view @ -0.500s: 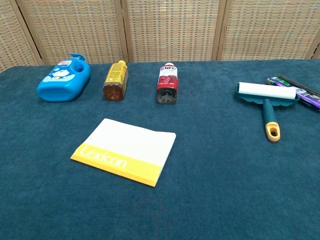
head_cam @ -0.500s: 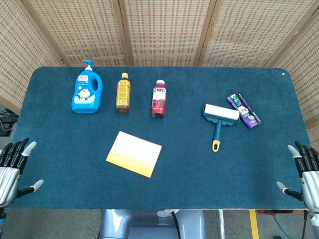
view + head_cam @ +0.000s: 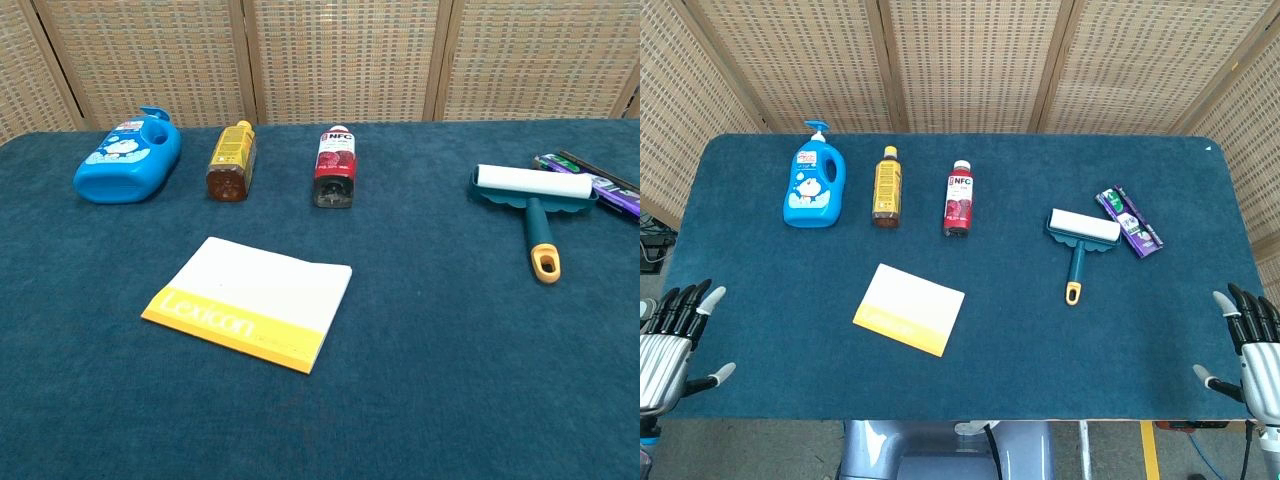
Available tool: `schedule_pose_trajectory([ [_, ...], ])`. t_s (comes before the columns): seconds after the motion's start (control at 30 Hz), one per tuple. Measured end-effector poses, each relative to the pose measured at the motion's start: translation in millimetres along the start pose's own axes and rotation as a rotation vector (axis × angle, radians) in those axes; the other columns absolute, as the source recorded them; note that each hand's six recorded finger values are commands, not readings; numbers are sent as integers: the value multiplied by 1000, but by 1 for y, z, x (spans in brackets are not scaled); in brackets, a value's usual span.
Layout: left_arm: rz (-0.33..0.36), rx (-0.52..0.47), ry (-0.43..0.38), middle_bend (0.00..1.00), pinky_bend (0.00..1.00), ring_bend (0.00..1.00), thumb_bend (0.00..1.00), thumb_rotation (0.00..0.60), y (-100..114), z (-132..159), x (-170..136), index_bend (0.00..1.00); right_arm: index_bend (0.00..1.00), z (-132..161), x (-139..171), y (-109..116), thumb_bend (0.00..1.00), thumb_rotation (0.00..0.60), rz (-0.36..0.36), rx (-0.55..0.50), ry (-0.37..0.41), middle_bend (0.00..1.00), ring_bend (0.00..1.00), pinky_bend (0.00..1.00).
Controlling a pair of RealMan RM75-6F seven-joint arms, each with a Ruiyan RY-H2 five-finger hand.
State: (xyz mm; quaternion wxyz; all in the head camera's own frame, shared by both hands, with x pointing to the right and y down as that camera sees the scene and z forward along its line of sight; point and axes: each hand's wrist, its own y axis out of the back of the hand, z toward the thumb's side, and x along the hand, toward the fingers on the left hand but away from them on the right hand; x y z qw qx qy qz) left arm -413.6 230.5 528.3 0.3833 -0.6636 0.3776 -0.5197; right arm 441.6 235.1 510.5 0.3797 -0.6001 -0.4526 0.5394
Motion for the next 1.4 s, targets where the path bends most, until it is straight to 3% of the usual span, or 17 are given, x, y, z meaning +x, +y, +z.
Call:
schedule_pose_trajectory([
  [0.03, -14, -17, -15, 550, 91, 445, 68, 600, -5, 5, 5, 0, 0, -1, 0, 0, 0, 600, 0, 2, -6, 0, 0, 0],
  [0.07, -31, -40, -31, 626, 178, 548, 118, 600, -10, 10, 10, 0, 0, -2, -1, 0, 0, 600, 1, 3, -11, 0, 0, 0],
  [0.13, -80, -89, -71, 797, 550, 754, 357, 600, -25, 24, 24, 0, 0, -4, -2, -2, 0, 600, 5, 3, -19, 0, 0, 0],
  [0.17, -107, -105, -87, 860, 728, 831, 513, 600, -32, 31, 30, 0, 0, -4, -2, -2, 0, 600, 7, 3, -20, 0, 0, 0],
  [0.23, -180, -137, -122, 925, 928, 926, 740, 600, -49, 45, 43, 0, 0, -5, -3, -3, 0, 600, 10, 2, -22, 0, 0, 0],
  [0.3, -266, -159, -153, 948, 996, 969, 860, 600, -66, 60, 53, 0, 0, -6, -4, -3, 0, 600, 12, 2, -25, 0, 0, 0],
  [0.5, -480, -216, -176, 964, 1000, 987, 959, 600, -108, 95, 79, 0, 0, -9, -6, -5, 0, 600, 22, 2, -36, 0, 0, 0],
  [0.7, -598, -278, -152, 966, 1000, 988, 962, 600, -131, 127, 99, 0, 0, -12, -9, -7, 0, 600, 30, -2, -44, 0, 0, 0],
  [1.03, -723, -296, -122, 966, 1000, 988, 952, 600, -153, 156, 112, 0, 0, -12, -8, -6, 0, 600, 29, -10, -43, 0, 0, 0],
  [1.4, -743, -283, -100, 966, 1000, 988, 938, 600, -159, 160, 119, 0, 0, -13, -9, -6, 0, 600, 30, -10, -44, 0, 0, 0],
])
